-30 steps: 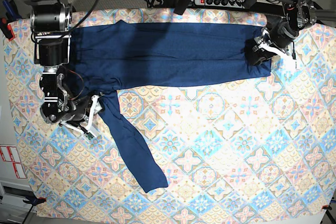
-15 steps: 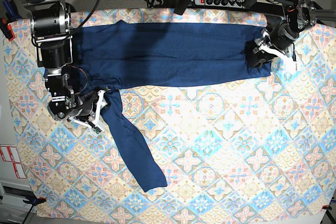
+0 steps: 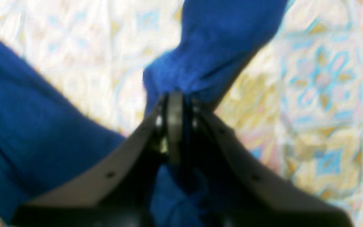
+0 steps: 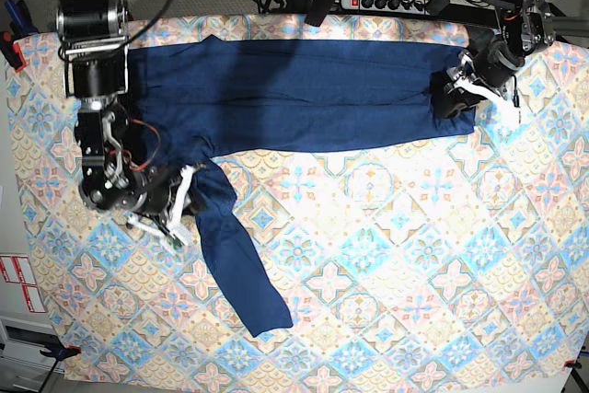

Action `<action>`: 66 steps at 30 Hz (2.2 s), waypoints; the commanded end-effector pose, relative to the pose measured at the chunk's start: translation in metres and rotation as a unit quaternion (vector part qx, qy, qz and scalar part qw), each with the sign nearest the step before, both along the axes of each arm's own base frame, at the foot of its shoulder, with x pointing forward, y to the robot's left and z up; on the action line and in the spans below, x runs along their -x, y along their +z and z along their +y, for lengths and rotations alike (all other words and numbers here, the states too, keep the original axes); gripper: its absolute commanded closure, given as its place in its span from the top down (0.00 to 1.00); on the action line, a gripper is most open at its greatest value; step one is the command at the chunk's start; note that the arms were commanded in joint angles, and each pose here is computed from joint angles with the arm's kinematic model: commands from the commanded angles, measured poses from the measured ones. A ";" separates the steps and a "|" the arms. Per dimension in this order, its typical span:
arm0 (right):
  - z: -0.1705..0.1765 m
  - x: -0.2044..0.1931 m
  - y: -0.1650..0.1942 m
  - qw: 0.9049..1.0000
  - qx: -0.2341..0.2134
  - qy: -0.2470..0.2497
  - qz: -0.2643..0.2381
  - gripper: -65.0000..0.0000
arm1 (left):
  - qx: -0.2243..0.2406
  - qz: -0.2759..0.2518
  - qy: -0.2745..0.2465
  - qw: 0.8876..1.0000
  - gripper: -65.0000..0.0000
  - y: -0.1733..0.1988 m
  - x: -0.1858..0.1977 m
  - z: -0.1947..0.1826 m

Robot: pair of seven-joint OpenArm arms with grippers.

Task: Fold the T-shirt properly
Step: 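Fold the held sleeve across the shirt body toward the left gripper, then release the sleeve, move the left gripper to the hanging sleeve and grasp it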

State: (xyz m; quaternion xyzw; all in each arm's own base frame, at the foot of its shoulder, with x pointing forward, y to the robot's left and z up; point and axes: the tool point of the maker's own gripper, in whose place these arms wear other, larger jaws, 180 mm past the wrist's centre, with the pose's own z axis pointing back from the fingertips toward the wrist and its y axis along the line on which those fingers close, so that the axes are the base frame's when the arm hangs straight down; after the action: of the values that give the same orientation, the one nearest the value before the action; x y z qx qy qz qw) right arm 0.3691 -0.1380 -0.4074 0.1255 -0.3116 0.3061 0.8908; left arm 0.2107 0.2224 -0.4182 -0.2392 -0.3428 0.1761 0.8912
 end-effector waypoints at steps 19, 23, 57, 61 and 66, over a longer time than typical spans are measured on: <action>0.050 0.113 0.039 0.997 -0.010 0.053 -0.052 0.00 | 0.000 -0.018 -0.001 1.000 0.39 0.009 -0.006 0.002; 0.081 0.135 0.035 0.996 -0.046 0.075 -0.034 0.00 | 0.000 -0.018 -0.001 1.000 0.39 0.009 -0.006 0.002; -0.047 0.096 0.034 0.996 0.009 -0.081 -0.035 0.21 | -0.018 -0.171 -0.057 0.983 0.40 0.104 -0.077 -0.033; -0.086 0.093 0.045 0.989 0.020 -0.140 -0.051 0.21 | 0.016 -0.191 -0.090 0.977 0.40 0.110 -0.108 -0.072; -0.089 0.095 0.046 0.988 0.020 -0.144 -0.053 0.21 | 0.030 -0.153 -0.115 0.981 0.40 0.085 -0.144 -0.119</action>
State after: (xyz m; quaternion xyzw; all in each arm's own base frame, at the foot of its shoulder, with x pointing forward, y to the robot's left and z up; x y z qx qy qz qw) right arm 0.2667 -0.2257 -0.3745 0.0489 -0.3449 0.1815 0.9196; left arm 0.3452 0.1039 -0.3485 -0.3227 -0.4199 0.0485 0.8469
